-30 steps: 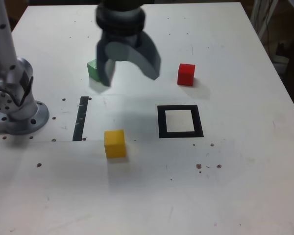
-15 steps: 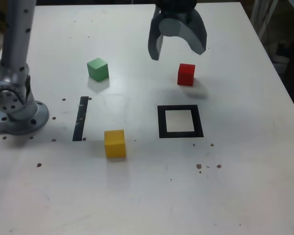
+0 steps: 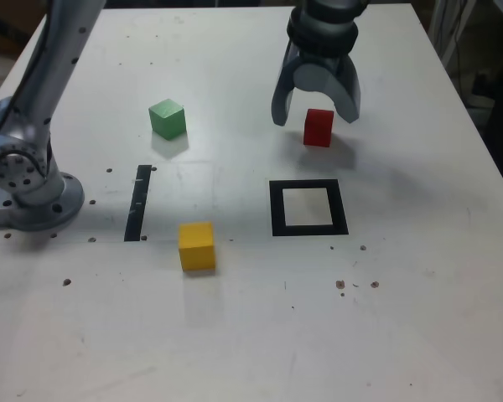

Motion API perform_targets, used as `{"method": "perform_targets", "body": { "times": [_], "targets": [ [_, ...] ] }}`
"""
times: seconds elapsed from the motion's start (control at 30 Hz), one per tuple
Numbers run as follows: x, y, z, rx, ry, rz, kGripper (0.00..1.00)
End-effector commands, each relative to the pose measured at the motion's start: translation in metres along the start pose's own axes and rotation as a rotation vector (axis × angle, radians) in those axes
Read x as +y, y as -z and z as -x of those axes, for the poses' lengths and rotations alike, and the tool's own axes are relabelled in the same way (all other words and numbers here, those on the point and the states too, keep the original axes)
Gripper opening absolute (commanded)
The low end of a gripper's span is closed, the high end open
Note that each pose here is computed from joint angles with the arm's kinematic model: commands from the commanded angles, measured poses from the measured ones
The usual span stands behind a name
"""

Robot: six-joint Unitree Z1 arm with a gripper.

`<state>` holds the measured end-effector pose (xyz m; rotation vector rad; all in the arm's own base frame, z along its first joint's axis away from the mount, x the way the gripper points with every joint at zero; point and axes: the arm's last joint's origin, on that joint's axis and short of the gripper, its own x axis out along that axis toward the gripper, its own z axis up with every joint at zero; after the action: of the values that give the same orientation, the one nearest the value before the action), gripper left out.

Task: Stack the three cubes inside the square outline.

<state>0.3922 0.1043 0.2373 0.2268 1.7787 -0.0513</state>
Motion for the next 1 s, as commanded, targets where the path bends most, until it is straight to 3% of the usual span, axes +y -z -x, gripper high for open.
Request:
{"method": "perform_targets", "body": {
  "times": [0.0, 0.27, 0.37, 0.6, 0.97],
  "targets": [
    [0.002, -0.004, -0.008, 0.012, 0.006, -0.003, 0.90],
    [0.007, -0.014, -0.024, 0.026, 0.000, 0.001, 0.81],
    [0.009, -0.015, -0.025, 0.022, 0.000, 0.001, 0.74],
    [0.010, -0.017, -0.027, 0.011, 0.023, -0.008, 0.55],
    [0.014, -0.021, -0.027, -0.030, 0.061, -0.008, 0.39]
  ]
}}
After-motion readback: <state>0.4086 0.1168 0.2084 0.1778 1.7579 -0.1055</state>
